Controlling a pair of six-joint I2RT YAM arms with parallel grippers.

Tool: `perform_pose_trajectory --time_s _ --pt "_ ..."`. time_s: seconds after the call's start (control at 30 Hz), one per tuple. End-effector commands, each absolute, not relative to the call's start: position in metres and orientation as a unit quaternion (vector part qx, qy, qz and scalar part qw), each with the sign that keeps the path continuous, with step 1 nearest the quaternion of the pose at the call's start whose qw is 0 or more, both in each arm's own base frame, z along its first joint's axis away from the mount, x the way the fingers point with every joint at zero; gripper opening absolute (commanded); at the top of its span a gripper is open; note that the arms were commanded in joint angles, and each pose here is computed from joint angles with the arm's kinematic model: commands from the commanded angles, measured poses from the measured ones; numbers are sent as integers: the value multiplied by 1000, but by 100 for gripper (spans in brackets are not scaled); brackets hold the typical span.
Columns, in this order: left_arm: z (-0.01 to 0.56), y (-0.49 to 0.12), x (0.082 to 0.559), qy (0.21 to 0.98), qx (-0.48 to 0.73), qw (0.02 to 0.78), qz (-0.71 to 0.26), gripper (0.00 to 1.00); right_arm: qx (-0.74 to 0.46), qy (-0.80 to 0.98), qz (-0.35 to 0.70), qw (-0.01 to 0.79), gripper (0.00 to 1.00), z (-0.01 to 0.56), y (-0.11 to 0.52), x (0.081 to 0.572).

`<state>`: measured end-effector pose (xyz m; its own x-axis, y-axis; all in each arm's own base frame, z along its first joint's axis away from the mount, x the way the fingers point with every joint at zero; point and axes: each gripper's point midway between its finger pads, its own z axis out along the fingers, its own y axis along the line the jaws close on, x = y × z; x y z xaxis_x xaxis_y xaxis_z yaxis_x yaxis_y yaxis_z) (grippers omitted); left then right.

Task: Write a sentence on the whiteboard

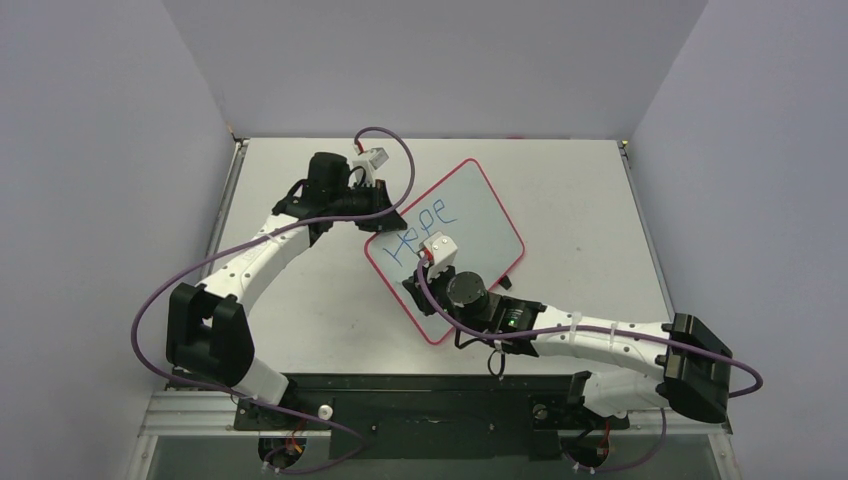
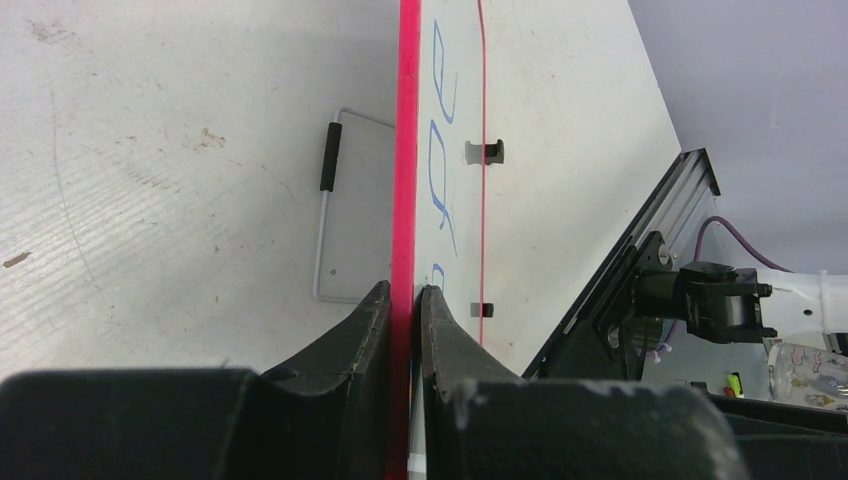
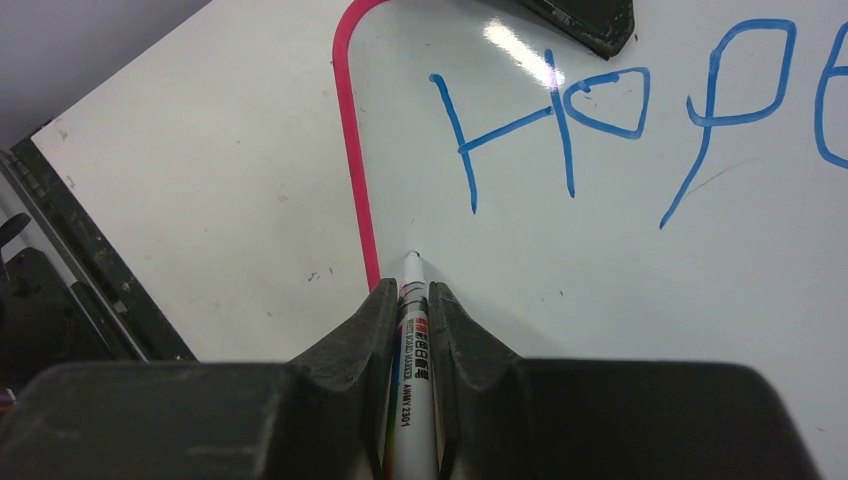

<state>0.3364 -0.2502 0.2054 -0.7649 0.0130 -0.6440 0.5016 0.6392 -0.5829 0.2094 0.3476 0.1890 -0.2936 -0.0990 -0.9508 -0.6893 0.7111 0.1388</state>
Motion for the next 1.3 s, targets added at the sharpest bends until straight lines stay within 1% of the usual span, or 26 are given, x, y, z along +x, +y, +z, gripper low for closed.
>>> perform_pose_trajectory --time_s 0.0,0.43,1.0,1.27 --pt "221 -235 356 841 160 378 -353 0 -250 746 289 545 0 195 353 210" --pt "223 -234 356 839 161 381 -352 0 -230 764 250 549 0 185 343 222" --pt "222 -235 356 839 163 382 -352 0 -270 775 249 514 0 157 335 199" --pt "221 -234 356 840 163 381 -351 0 -262 782 231 516 0 151 324 200"
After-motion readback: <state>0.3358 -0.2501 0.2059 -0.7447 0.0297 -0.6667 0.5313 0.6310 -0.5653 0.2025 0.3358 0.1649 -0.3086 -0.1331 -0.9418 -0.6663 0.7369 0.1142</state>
